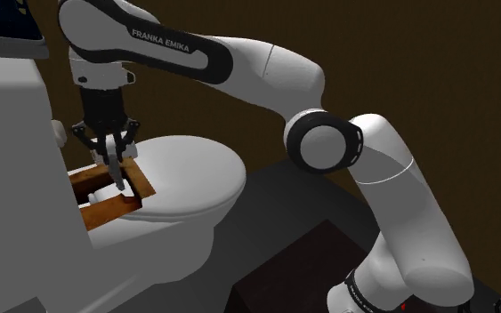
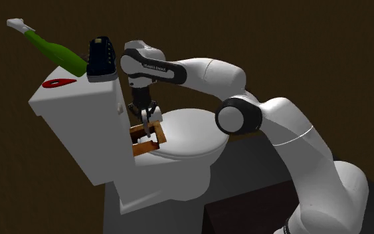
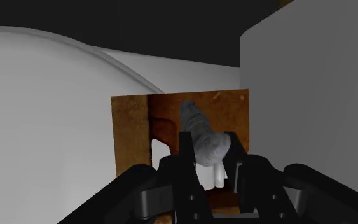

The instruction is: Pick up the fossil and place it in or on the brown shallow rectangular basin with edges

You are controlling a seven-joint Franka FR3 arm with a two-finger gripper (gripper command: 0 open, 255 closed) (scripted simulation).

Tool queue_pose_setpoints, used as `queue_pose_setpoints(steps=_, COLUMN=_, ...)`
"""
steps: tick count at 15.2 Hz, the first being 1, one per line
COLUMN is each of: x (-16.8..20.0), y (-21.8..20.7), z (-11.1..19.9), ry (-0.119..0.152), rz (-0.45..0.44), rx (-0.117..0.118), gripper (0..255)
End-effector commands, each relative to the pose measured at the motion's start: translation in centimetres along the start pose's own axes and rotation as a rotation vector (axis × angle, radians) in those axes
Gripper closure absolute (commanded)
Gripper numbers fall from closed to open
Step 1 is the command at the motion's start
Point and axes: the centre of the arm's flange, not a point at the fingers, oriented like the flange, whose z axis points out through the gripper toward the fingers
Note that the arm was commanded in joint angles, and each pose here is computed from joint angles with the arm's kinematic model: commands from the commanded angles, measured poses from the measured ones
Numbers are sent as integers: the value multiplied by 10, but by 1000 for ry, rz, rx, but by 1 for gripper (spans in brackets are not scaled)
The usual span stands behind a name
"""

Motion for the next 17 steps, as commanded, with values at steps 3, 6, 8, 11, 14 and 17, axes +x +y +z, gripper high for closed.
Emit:
queue_pose_setpoints(steps=3, x=27, y=-40, z=24, ry=211, rz=-24, rx=185, gripper=255)
queue_pose_setpoints(steps=6, x=30, y=-39, z=39, ry=211, rz=-24, rx=185, gripper=255)
queue_pose_setpoints(steps=8, x=32, y=-39, z=50, ry=211, rz=-24, rx=185, gripper=255)
queue_pose_setpoints(steps=11, x=35, y=-39, z=62, ry=211, rz=-24, rx=185, gripper=255)
queue_pose_setpoints(steps=14, x=35, y=-39, z=62, ry=211, rz=-24, rx=185, gripper=255)
queue_pose_setpoints(steps=17, x=35, y=-39, z=62, ry=211, rz=-24, rx=185, gripper=255)
